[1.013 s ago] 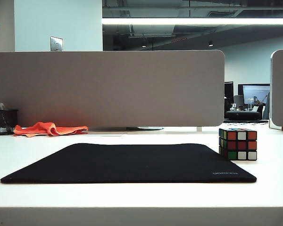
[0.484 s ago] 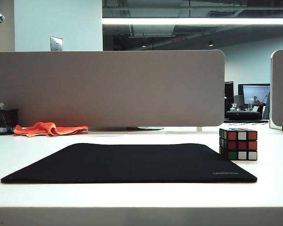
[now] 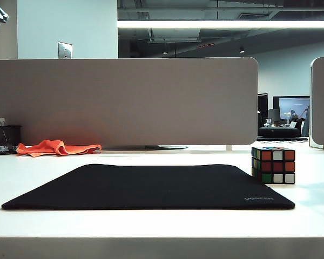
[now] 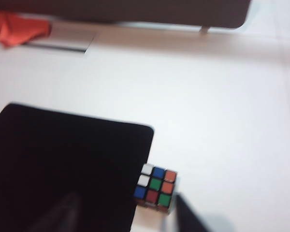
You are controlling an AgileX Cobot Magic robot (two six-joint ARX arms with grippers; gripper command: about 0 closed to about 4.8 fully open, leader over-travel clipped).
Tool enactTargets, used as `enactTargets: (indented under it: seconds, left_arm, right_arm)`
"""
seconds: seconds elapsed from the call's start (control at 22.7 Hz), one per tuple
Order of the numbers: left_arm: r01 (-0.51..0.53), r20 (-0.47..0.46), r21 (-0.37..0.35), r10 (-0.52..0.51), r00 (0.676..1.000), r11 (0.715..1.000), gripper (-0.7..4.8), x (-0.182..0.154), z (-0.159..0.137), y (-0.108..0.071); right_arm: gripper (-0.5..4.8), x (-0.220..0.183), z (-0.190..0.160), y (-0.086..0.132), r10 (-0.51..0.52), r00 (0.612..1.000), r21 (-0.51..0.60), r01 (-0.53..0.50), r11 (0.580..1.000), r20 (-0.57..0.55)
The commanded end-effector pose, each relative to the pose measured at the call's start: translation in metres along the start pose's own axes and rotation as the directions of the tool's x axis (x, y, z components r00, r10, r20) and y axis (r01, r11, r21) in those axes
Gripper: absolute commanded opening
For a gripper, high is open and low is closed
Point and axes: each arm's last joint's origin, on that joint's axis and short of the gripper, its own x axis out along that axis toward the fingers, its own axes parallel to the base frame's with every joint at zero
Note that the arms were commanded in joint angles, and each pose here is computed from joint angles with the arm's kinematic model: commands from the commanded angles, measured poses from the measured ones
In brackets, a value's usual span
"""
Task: Pick up the cube on the right side of the mouse pad, then place it in the center of the mouse pad.
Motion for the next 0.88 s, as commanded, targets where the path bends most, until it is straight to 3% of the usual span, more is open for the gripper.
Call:
enactTargets:
  seconds: [0.04,0.13,0.31,0.53,0.7,0.79,0.88]
  left_arm:
    - [0.030,0.011,-0.006,-0.029,1.000,1.000,1.22,0.000,0.003,-0.003]
    - [0.033,0.010,-0.016,-0.032,0.999,0.999,1.22,0.000,0.003,-0.004]
    - [0.038,0.010,-0.026,-0.038,0.999,0.999,1.22,0.000,0.003,-0.004]
    - [0.057,0.010,-0.027,-0.056,0.998,0.998,1.22,0.000,0.003,-0.004]
    - [0.056,0.010,-0.027,-0.056,0.998,0.998,1.22,0.000,0.003,-0.004]
    - [0.055,0.011,-0.022,-0.055,0.998,0.998,1.22,0.000,0.003,-0.004]
    - [0.055,0.011,-0.023,-0.055,0.998,0.998,1.22,0.000,0.003,-0.004]
  right_arm:
    - [4.79,0.017,0.007,0.007,0.086,0.995,-0.014,-0.087,0.996,-0.041]
    - [4.79,0.035,0.008,0.010,0.161,0.985,0.029,-0.159,0.987,-0.064]
    - [4.79,0.066,0.005,0.011,0.163,0.980,0.135,-0.147,0.980,-0.111]
    - [4.79,0.102,-0.003,0.007,0.000,0.973,0.114,0.027,0.993,-0.232]
    - [4.79,0.129,-0.013,0.005,-0.073,0.926,0.086,0.112,0.990,-0.371]
    - [4.79,0.150,-0.019,0.005,-0.088,0.892,0.145,0.168,0.975,-0.443]
    - [4.79,0.160,-0.019,0.005,-0.090,0.883,0.149,0.177,0.973,-0.460]
